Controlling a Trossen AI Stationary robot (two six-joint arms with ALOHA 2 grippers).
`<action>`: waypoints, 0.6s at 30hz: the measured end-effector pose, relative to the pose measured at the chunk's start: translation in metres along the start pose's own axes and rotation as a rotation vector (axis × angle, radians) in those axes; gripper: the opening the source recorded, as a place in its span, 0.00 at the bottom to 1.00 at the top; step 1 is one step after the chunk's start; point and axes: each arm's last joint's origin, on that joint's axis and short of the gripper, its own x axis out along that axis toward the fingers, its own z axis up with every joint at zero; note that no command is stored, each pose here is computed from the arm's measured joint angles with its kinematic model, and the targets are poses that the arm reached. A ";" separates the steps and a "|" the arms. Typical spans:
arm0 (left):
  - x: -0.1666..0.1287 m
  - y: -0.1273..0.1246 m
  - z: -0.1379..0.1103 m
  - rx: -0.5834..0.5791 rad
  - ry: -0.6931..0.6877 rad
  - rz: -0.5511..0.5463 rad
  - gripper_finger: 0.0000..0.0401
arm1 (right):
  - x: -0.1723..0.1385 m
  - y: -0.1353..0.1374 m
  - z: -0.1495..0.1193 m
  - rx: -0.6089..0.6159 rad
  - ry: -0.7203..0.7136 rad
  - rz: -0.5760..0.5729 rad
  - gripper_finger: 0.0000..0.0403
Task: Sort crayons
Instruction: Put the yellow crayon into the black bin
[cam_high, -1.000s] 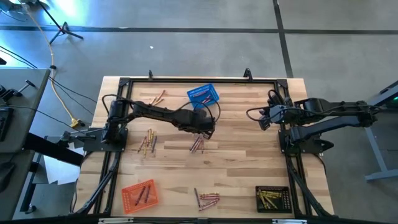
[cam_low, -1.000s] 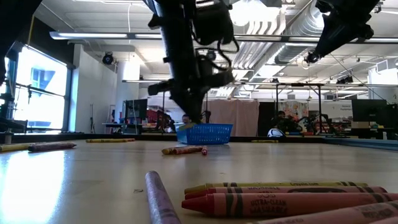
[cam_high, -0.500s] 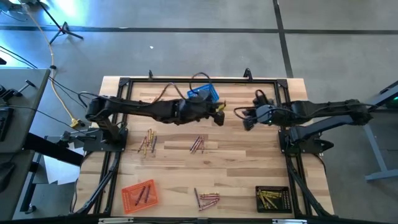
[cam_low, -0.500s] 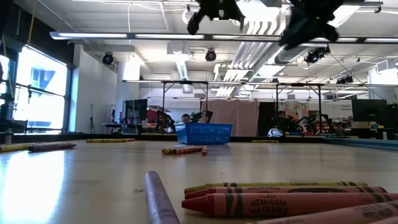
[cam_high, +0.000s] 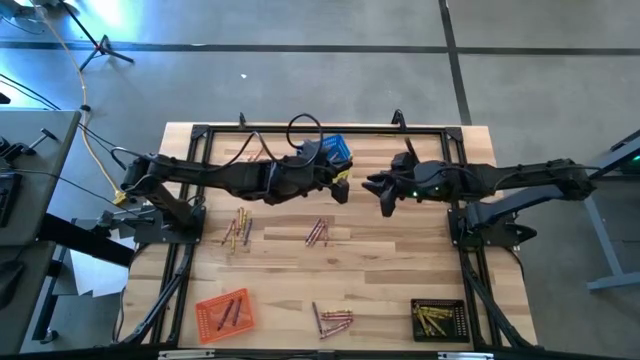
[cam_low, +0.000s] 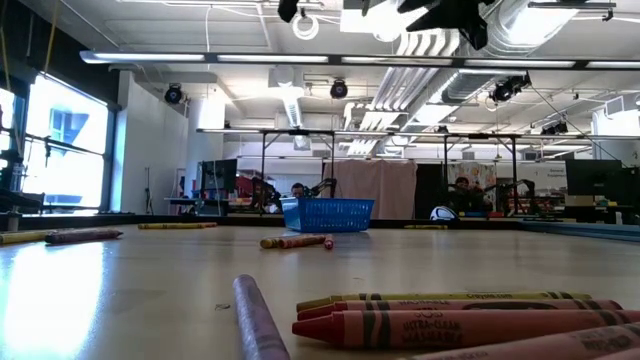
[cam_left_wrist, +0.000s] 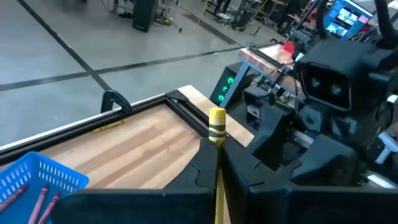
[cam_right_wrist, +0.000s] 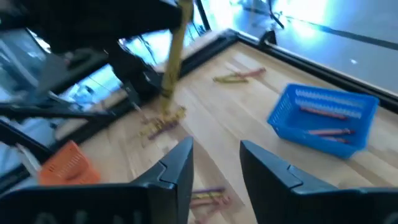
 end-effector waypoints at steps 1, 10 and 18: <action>0.000 0.000 0.000 -0.001 -0.001 -0.001 0.00 | 0.001 0.002 0.001 0.008 -0.012 0.023 0.31; 0.000 -0.003 0.005 -0.048 -0.044 -0.021 0.00 | 0.012 0.011 0.008 0.066 -0.096 0.097 0.43; -0.001 -0.004 0.004 -0.103 -0.035 -0.037 0.00 | 0.014 0.013 0.011 0.087 -0.134 0.102 0.44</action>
